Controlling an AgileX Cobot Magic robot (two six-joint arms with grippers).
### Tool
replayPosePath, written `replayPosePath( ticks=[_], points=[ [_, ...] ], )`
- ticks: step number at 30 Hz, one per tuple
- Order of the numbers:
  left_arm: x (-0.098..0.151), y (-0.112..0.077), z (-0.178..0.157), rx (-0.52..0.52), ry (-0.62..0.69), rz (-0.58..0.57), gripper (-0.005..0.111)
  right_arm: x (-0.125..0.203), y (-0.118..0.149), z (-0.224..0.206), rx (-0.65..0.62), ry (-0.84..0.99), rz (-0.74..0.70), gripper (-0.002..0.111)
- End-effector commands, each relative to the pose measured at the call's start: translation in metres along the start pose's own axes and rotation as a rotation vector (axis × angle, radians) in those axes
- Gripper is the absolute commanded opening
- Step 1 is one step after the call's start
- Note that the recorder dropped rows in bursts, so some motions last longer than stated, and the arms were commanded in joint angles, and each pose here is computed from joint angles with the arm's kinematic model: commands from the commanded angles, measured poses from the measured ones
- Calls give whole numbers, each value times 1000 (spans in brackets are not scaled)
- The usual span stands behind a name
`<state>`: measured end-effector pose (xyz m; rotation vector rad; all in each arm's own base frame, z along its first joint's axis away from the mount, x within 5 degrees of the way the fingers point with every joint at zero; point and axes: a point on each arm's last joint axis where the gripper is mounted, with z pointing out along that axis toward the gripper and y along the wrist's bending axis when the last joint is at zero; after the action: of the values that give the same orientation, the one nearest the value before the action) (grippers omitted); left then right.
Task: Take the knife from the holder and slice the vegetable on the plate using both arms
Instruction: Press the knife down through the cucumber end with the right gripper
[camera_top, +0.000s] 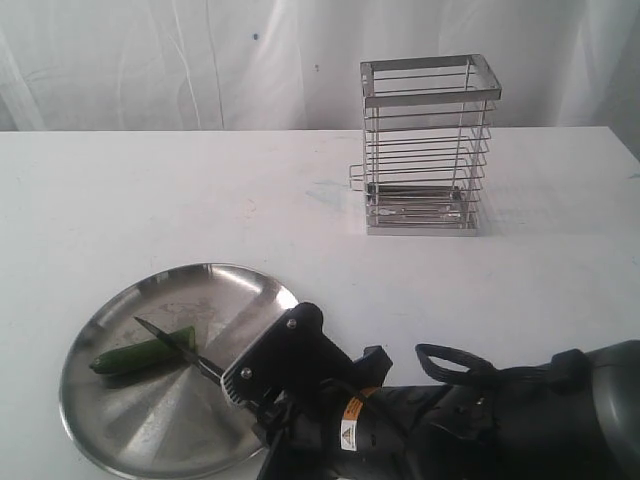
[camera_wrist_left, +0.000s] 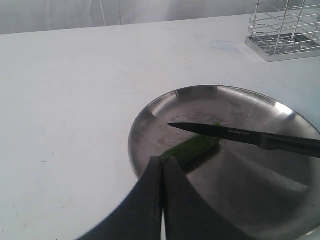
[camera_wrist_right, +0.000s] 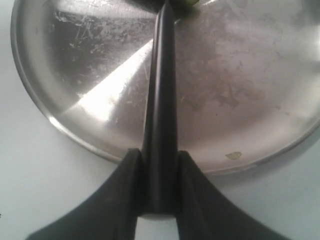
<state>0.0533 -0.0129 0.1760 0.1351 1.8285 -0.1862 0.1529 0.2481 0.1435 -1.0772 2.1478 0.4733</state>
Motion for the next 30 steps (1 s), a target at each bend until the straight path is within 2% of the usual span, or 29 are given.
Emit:
replayPosePath(
  ticks=[1,10,17,30],
  points=[
    [1,-1,0,9,-1,-6,0,-1,1,0,-6,3,-26,18],
    [1,-1,0,9,-1,-6,0,1,2,0,-13,33,-26,18],
    [1,-1,0,9,-1,-6,0,2,2,0,-14,37,-26,25],
    [1,-1,0,9,-1,-6,0,-2,2,1,-10,13,-31,25]
  ],
)
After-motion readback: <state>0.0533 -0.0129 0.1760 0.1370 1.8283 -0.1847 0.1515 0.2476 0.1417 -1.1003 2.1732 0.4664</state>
